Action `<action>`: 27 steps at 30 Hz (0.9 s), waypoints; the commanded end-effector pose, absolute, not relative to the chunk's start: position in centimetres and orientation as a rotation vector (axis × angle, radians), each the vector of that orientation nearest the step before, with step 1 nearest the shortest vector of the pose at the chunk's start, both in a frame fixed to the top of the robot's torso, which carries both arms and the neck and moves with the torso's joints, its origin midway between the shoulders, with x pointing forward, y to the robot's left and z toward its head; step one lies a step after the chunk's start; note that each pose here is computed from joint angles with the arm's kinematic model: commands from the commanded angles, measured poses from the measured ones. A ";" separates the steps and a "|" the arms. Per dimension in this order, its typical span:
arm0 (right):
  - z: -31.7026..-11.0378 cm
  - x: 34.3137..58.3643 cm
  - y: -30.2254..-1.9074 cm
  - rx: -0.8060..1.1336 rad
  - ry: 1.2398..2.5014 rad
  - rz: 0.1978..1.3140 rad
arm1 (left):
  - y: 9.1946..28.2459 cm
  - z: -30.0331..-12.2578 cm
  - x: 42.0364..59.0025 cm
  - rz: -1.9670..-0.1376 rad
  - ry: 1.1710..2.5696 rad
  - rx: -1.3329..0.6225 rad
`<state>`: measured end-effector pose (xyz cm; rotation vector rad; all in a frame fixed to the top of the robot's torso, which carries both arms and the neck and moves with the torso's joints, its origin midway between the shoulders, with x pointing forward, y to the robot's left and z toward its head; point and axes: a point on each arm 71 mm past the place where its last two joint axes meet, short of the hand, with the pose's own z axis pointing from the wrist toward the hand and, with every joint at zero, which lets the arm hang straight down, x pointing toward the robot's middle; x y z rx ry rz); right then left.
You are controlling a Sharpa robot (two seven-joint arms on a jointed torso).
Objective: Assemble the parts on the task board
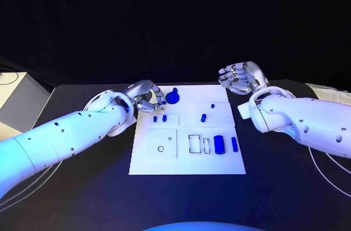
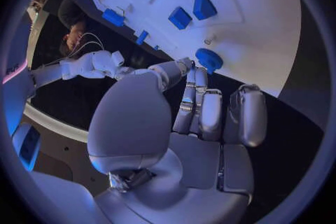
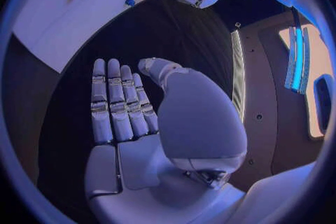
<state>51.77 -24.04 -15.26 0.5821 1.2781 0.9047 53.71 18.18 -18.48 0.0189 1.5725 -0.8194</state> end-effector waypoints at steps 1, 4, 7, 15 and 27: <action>-15.2 51.7 -23.9 0.567 1.271 0.915 | 18.3 -18.6 53.6 -0.924 1.536 -0.072; -15.3 51.7 -23.9 0.568 1.273 0.915 | 18.4 -19.0 53.5 -0.942 1.534 -0.092; -15.3 51.7 -23.9 0.569 1.274 0.915 | 18.5 -19.4 53.5 -0.950 1.530 -0.108; -15.4 51.6 -23.9 0.570 1.276 0.915 | 18.9 -20.5 53.5 -0.953 1.528 -0.138; -15.5 51.6 -23.8 0.570 1.276 0.916 | 19.3 -21.4 53.7 -0.945 1.556 -0.145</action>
